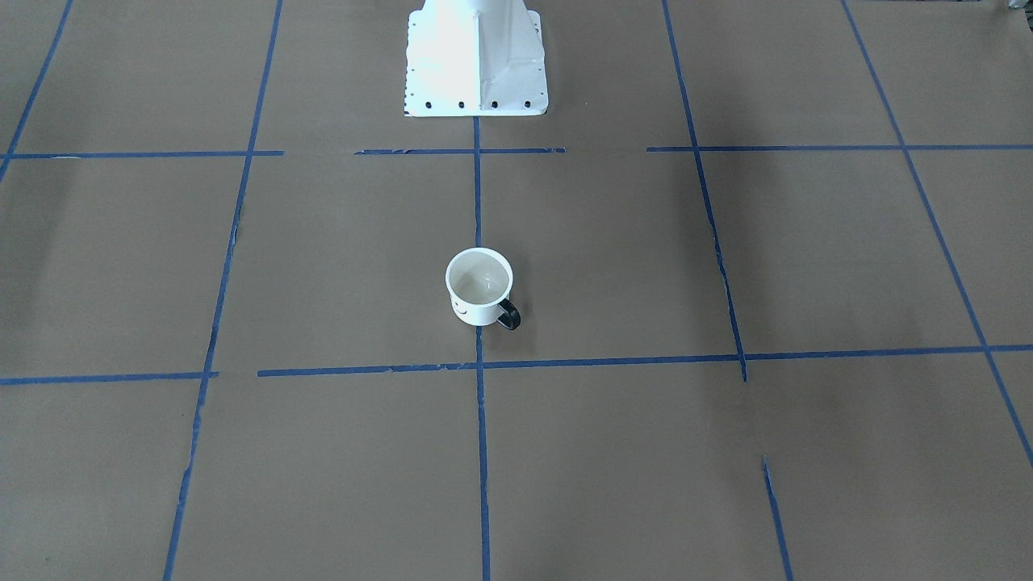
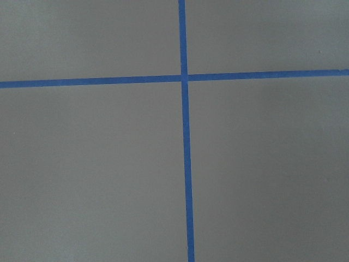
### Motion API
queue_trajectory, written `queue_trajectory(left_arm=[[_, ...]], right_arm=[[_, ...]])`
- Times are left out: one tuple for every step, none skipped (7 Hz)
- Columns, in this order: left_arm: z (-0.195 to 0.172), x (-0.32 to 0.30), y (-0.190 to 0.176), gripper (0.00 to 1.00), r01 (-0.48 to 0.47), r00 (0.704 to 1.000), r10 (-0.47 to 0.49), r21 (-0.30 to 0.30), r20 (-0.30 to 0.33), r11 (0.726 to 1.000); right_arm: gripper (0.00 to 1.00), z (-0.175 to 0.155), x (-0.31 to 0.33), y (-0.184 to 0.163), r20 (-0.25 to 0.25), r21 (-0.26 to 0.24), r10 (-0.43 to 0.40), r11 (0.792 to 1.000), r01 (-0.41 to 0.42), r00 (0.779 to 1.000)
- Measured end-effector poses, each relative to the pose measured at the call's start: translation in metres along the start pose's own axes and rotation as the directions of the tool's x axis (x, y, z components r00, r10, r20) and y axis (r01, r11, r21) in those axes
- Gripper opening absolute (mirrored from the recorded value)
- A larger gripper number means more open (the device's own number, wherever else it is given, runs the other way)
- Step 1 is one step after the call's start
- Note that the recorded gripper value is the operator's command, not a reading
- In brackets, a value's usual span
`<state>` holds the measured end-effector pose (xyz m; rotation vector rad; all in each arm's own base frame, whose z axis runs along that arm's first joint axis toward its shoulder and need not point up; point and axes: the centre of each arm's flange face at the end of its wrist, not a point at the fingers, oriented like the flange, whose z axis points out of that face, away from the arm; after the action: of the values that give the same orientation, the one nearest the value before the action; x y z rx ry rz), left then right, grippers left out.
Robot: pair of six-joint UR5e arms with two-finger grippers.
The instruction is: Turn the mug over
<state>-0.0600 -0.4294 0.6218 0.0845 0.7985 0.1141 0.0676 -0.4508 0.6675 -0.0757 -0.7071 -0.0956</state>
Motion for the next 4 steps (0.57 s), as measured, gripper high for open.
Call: queue_trajectory(left_arm=[[0.0013, -0.0014, -0.0006, 1.00, -0.009, 1.000, 0.009, -0.004, -0.002, 1.000], [0.0012, -0.0016, -0.0020, 1.00, -0.013, 1.000, 0.013, -0.005, -0.002, 1.000], [0.0005, -0.0013, -0.0033, 1.00, -0.013, 1.000, 0.013, -0.006, -0.002, 1.000], [0.0016, -0.0032, -0.0024, 1.00, -0.006, 1.000, 0.006, -0.011, -0.002, 1.000]], right_arm=[[1.00, 0.0000, 0.0000, 0.0000, 0.000, 0.000, 0.000, 1.000, 0.000, 1.000], [1.00, 0.0000, 0.0000, 0.0000, 0.000, 0.000, 0.000, 1.000, 0.000, 1.000], [1.00, 0.0000, 0.0000, 0.0000, 0.000, 0.000, 0.000, 1.000, 0.000, 1.000], [1.00, 0.0000, 0.0000, 0.0000, 0.000, 0.000, 0.000, 1.000, 0.000, 1.000]])
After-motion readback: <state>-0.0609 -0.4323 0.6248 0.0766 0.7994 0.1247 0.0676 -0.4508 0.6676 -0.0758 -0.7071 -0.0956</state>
